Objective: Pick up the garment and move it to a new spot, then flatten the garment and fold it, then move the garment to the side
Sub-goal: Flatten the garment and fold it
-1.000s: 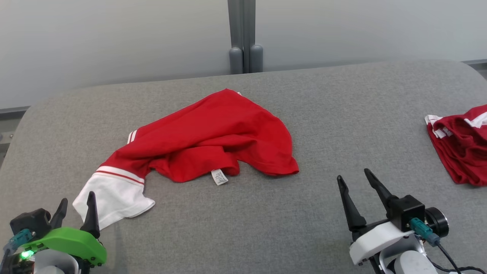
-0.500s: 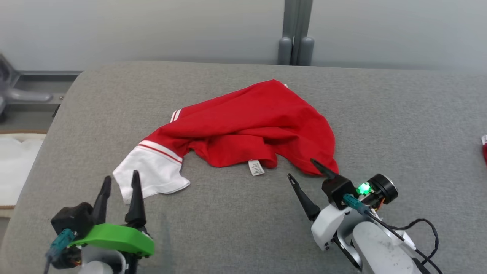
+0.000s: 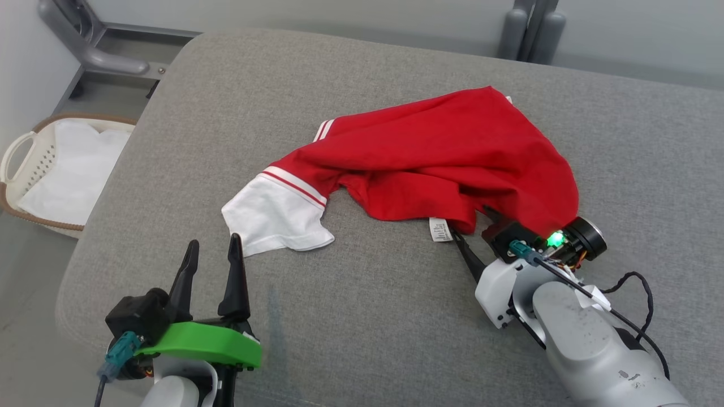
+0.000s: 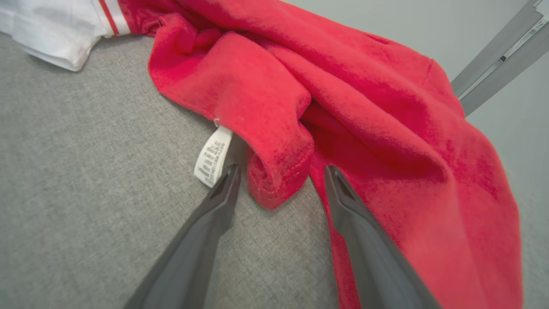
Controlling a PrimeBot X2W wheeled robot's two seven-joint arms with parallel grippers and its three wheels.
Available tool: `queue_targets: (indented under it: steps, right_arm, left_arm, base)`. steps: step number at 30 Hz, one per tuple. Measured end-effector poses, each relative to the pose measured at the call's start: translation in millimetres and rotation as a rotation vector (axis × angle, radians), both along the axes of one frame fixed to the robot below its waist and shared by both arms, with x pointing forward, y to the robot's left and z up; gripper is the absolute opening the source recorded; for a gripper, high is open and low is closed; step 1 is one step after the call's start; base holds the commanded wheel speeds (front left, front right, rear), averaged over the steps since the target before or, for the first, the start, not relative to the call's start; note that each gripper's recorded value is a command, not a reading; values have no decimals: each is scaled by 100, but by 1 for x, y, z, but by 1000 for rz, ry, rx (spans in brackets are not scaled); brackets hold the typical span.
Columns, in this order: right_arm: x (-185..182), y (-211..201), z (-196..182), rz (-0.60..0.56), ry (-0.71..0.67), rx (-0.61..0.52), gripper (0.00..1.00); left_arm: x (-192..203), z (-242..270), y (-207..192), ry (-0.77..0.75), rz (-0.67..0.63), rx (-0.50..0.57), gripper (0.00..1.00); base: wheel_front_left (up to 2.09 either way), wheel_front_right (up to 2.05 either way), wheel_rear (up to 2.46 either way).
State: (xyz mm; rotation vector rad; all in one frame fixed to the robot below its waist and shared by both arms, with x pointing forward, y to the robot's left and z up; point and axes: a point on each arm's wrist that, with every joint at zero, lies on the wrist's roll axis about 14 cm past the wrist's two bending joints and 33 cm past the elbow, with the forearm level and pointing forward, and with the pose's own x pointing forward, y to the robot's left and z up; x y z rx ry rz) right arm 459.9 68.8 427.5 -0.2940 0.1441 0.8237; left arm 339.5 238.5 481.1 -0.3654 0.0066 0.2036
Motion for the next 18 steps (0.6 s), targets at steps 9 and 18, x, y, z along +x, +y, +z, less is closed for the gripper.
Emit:
queue_targets:
  steps: [9,18]
  right_arm:
    - [10,15,-8,27,19,28,0]
    - [37,-53,28,-141,-156,7,0]
  left_arm:
    - [4,-13,4,35,22,6,100]
    - [25,-15,-23,22,-71,0,100]
  base:
    - [0,0,0]
    - [0,0,0]
